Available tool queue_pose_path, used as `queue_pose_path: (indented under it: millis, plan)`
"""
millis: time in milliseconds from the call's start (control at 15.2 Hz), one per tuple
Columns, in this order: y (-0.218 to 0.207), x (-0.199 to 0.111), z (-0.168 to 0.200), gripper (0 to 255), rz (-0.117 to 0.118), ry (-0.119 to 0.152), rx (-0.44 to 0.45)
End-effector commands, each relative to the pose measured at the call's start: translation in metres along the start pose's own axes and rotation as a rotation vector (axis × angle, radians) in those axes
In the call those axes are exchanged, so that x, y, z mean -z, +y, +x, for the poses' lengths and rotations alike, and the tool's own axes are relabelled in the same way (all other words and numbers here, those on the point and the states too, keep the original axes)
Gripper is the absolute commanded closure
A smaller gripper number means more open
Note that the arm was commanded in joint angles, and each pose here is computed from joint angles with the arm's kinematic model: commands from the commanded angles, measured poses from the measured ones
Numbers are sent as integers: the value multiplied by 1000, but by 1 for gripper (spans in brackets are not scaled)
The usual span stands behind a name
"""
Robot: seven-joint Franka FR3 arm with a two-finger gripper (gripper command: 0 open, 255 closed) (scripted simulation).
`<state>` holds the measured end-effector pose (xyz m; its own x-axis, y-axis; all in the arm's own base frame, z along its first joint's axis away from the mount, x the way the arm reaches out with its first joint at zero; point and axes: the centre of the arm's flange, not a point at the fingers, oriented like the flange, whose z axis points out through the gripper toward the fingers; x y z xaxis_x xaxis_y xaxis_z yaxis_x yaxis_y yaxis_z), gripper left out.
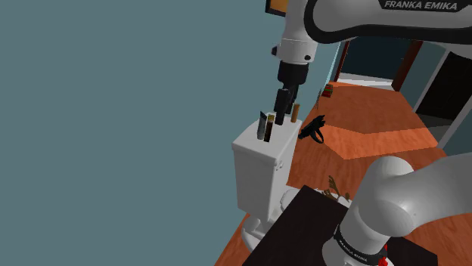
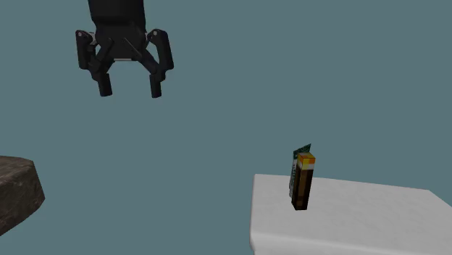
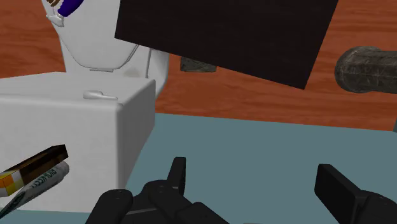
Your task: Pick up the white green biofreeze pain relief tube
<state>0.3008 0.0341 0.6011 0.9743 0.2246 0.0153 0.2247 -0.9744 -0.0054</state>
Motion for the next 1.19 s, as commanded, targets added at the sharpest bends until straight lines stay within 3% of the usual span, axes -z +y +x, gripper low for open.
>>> queue_pose_path:
  millis: [0,1122]
  plan:
    - [0,0,0,0,0,0,0]
    - [140,-66,149,0,-50,25,-585]
